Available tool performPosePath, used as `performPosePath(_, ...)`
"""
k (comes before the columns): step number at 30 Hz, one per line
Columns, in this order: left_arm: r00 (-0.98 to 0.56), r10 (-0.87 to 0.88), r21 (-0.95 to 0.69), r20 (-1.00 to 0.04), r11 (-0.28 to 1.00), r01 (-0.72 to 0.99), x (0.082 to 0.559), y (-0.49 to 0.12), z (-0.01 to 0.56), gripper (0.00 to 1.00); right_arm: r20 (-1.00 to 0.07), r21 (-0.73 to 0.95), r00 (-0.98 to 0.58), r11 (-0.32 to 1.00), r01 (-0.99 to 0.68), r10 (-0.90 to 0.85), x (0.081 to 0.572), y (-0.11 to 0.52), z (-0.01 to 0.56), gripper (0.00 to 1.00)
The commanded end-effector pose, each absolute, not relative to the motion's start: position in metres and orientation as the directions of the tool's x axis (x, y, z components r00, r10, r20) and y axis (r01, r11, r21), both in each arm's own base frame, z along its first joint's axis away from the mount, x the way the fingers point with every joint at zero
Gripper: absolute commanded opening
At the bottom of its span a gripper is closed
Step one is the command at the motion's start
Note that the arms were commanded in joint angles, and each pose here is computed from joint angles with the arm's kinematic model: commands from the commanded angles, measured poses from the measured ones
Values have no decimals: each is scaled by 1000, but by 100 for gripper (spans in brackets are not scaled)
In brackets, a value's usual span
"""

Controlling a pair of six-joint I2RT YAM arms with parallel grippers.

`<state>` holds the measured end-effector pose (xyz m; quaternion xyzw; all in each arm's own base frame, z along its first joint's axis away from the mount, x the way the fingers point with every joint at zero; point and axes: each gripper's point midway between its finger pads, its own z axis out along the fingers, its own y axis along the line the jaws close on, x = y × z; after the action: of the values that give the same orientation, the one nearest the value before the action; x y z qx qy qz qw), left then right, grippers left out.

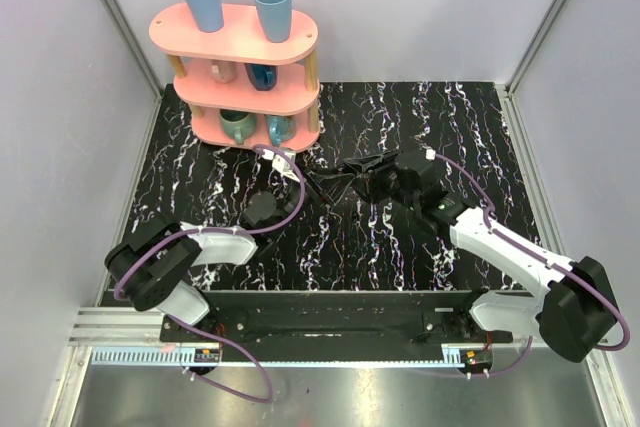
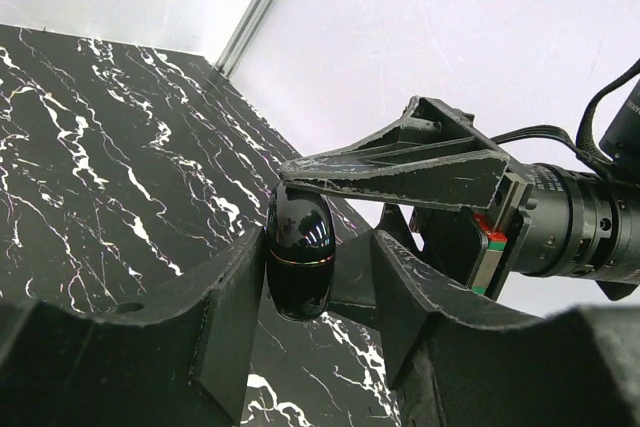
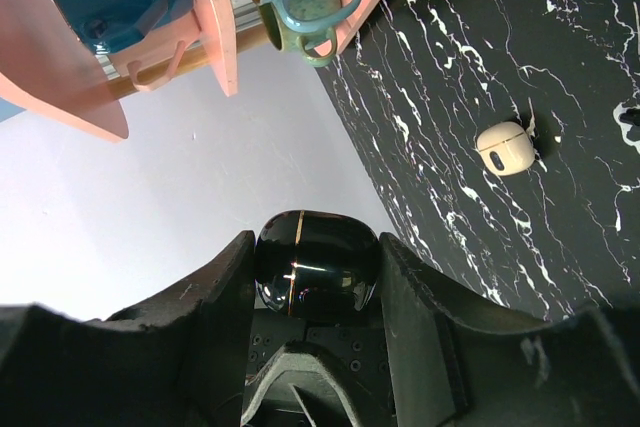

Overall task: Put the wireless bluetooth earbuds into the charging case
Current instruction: Open the charging case.

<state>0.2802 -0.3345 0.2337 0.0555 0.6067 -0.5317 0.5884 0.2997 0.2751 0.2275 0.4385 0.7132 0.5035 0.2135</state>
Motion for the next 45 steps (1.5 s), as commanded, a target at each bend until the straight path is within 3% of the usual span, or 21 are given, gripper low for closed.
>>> performPosePath(1, -176, -700, -530, -692, 327, 783, 271, -324, 300, 50, 149, 922, -534, 78, 379, 832, 300, 280, 239, 15)
performPosePath(16, -207, -696, -541, -688, 302, 784, 270, -329, 291, 54, 126, 950, -529, 51, 308, 839, 307, 279, 265, 15)
performPosePath(22, -195, -703, -539, -684, 307, 784, 270, -326, 294, 53, 156, 942, -548, 43, 332, 822, 304, 284, 256, 15)
performPosePath(27, -185, -709, -535, -681, 308, 787, 268, -324, 300, 46, 164, 939, -555, 42, 340, 816, 303, 287, 253, 15)
performPosePath(45, -146, -714, -530, -684, 350, 773, 269, -312, 301, 48, 161, 935, -535, 45, 351, 829, 302, 281, 247, 15)
